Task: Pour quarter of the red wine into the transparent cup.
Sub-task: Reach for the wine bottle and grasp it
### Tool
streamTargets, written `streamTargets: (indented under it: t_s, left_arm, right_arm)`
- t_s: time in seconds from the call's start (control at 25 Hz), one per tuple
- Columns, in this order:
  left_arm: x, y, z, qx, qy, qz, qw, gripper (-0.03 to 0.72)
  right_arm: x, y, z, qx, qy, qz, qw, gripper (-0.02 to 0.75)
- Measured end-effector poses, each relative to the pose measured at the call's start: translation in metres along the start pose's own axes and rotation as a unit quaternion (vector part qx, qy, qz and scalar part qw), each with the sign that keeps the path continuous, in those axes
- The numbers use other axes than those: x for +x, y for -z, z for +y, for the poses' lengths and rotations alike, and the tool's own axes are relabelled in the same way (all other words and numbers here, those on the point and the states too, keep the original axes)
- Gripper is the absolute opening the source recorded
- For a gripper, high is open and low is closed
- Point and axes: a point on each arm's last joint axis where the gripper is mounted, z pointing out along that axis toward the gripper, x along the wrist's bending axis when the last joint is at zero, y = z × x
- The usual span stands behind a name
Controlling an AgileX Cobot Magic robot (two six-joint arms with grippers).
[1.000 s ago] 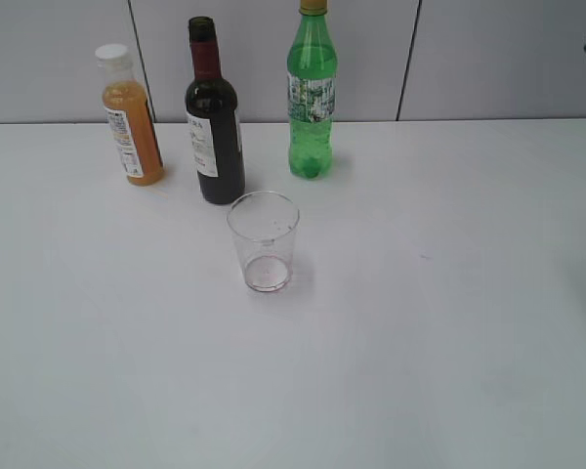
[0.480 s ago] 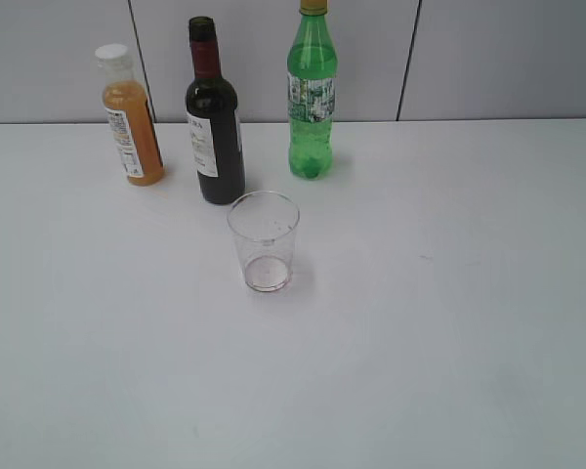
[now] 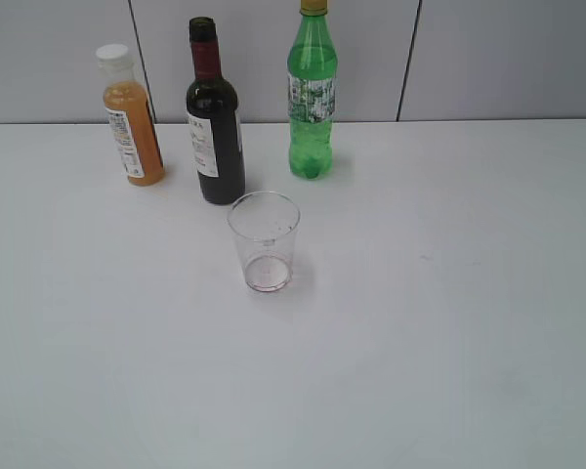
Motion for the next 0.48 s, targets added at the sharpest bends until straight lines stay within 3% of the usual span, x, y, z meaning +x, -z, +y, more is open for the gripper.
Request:
streamTargets:
  t_s: [0.16,0.48]
  left_arm:
    - [0.0,0.0,0.0,0.0,0.0,0.0,1.0,0.24]
    - [0.0,0.0,0.0,0.0,0.0,0.0,1.0,0.24]
  right_arm:
    - [0.002,0.007,-0.02,-0.063,0.003,-0.003,0.998,0.586]
    - [0.004,0.011,-0.048,-0.11,0.008,-0.005,0.994,0.586]
